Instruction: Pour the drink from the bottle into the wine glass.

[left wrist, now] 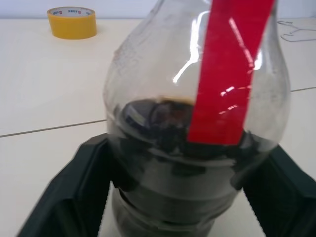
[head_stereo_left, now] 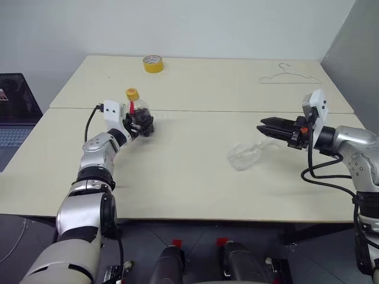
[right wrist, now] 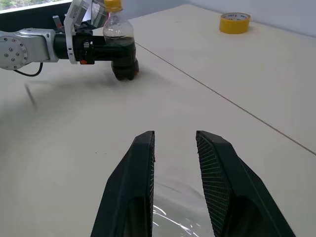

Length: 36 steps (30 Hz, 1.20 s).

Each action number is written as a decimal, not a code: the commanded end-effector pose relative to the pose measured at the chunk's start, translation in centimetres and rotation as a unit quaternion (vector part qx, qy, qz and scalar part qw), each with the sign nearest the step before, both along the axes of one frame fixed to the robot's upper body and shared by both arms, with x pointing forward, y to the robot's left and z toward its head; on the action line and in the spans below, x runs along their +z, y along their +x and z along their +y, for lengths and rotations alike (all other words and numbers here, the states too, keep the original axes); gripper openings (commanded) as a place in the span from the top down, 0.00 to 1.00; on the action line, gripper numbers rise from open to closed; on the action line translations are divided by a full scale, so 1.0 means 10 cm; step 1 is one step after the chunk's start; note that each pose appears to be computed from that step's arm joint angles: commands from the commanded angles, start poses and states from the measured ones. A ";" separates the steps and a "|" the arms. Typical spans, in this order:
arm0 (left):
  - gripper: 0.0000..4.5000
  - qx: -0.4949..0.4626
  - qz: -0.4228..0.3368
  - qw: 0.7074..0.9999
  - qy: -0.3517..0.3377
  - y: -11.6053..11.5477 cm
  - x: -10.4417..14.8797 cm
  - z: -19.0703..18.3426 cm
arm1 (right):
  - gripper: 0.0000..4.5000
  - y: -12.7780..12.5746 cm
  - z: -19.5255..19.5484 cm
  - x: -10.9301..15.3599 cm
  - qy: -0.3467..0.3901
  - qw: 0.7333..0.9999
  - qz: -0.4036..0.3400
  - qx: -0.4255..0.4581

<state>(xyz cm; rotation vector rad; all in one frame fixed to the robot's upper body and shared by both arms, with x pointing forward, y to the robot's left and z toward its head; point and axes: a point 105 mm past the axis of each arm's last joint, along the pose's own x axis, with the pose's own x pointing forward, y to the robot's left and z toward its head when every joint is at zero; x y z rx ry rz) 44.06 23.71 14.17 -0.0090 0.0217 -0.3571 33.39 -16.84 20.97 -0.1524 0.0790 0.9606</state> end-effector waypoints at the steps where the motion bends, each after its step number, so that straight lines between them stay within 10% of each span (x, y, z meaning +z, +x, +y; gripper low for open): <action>1: 0.32 -0.016 -0.042 0.999 -0.002 0.03 0.23 -0.05 | 0.69 -0.04 0.04 0.11 0.002 1.000 -0.025 0.007; 20: 0.32 -0.224 -0.039 0.974 0.018 -0.61 0.07 -1.01 | 0.69 -0.14 0.66 0.27 0.026 0.995 -0.051 0.087; 30: 0.32 -0.279 0.007 0.960 0.005 -1.01 -0.05 -1.54 | 0.02 -0.33 1.03 0.32 0.058 0.988 -0.054 0.132; 36: 0.32 -0.295 0.019 0.955 0.002 -1.15 -0.10 -1.74 | 0.01 -0.33 1.25 0.36 0.070 0.988 -0.071 0.122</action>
